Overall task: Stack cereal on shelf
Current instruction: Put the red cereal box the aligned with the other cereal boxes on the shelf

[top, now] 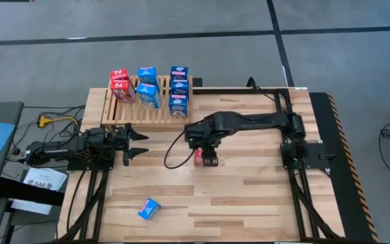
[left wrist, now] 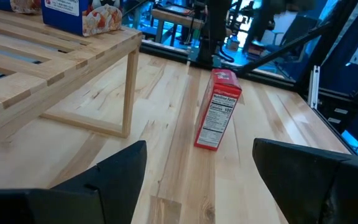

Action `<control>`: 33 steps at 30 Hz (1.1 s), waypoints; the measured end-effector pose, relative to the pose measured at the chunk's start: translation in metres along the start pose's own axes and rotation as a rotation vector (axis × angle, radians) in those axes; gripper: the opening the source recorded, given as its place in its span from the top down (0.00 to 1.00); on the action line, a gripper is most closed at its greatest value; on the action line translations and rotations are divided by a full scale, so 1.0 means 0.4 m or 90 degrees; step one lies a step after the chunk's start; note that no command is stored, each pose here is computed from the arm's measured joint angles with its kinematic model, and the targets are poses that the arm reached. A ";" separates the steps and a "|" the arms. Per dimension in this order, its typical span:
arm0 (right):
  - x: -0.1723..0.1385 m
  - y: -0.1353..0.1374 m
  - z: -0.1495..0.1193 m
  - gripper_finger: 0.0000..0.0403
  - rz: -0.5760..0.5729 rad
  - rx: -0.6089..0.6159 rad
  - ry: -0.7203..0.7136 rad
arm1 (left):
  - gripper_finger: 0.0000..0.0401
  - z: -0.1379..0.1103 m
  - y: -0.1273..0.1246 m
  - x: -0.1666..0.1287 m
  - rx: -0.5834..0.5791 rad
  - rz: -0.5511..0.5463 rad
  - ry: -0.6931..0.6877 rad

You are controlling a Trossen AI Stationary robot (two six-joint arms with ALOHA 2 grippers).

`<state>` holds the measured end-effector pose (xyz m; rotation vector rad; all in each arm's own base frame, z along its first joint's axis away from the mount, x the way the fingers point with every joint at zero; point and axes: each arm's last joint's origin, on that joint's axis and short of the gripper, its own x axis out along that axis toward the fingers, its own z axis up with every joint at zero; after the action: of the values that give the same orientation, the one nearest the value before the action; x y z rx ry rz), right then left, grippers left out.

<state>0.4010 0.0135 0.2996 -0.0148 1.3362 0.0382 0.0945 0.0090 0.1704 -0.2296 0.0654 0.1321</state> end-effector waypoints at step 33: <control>-0.021 0.009 -0.598 0.34 -0.131 0.083 -0.604 | 0.29 0.000 0.000 0.000 0.000 0.000 0.000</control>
<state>0.1665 0.0091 0.2524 -0.0209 0.3825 -0.1962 0.0945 0.0090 0.1705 -0.2296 0.0651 0.1320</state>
